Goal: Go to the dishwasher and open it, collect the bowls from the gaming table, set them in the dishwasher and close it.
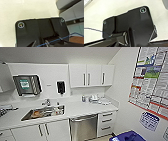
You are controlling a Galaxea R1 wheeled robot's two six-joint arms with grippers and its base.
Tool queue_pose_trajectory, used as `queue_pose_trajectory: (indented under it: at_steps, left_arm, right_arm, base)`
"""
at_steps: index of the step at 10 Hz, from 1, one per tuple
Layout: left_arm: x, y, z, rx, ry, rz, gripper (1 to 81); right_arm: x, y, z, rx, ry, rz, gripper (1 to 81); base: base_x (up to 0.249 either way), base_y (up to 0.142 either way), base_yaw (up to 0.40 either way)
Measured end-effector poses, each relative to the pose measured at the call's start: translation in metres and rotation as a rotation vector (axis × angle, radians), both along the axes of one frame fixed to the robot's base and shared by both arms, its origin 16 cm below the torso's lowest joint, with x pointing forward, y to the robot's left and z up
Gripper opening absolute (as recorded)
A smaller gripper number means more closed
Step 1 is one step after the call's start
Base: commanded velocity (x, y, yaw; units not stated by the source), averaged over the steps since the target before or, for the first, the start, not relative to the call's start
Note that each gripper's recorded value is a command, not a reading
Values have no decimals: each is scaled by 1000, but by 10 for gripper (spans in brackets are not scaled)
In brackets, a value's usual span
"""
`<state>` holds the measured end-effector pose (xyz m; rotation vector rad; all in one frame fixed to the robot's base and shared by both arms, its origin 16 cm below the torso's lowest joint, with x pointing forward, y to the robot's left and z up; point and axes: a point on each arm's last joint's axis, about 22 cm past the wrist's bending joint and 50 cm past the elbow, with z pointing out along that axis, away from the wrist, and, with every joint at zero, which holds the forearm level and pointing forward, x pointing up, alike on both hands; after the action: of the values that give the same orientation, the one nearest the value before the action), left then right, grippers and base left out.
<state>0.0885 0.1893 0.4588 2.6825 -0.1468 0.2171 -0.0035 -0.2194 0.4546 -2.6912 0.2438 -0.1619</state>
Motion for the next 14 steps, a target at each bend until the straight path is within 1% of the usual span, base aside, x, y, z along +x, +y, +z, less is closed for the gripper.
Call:
queue_pose_trajectory:
  at_steps: [1, 5, 6, 7, 8, 9, 10, 12, 13, 14]
  left_arm:
    - [1, 3, 0, 3, -1, 0, 811]
    - [0, 2, 0, 2, -2, 0, 811]
    - [4, 4, 0, 5, -4, 1, 811]
    - [8, 4, 0, 5, -9, 2, 811]
    - [8, 1, 1, 1, -9, 1, 811]
    - [6, -1, 0, -1, -6, 1, 811]
    - [4, 4, 0, 6, -6, 1, 811]
    - [-9, -1, 0, -2, 12, -3, 811]
    - [-1, 5, -1, 7, 2, 0, 811]
    - [5, 5, 0, 7, -8, 2, 811]
  right_arm:
    - [-2, 1, 0, 2, 3, 0, 811]
    - [-3, -1, 0, -1, 3, 0, 811]
    - [0, 2, 0, 2, 1, 0, 811]
    - [4, 6, 1, 7, -5, -1, 811]
    - [3, 4, 0, 5, -4, -1, 811]
    - [1, 1, 0, 1, 1, -1, 811]
    - [-1, 5, 0, 6, 0, 0, 811]
    - [-8, -1, -1, -2, 9, 0, 811]
    - [-5, 7, -1, 7, 6, 1, 811]
    - [0, 8, 0, 9, 0, 0, 811]
  base:
    - [107, 77, 0]
    - [107, 76, 0]
    - [107, 74, 0]
    - [107, 74, 0]
    - [107, 74, 0]
    - [107, 65, 0]
    - [107, 63, 0]
    - [116, 0, 0]
    - [117, 0, 0]
    - [116, 0, 0]
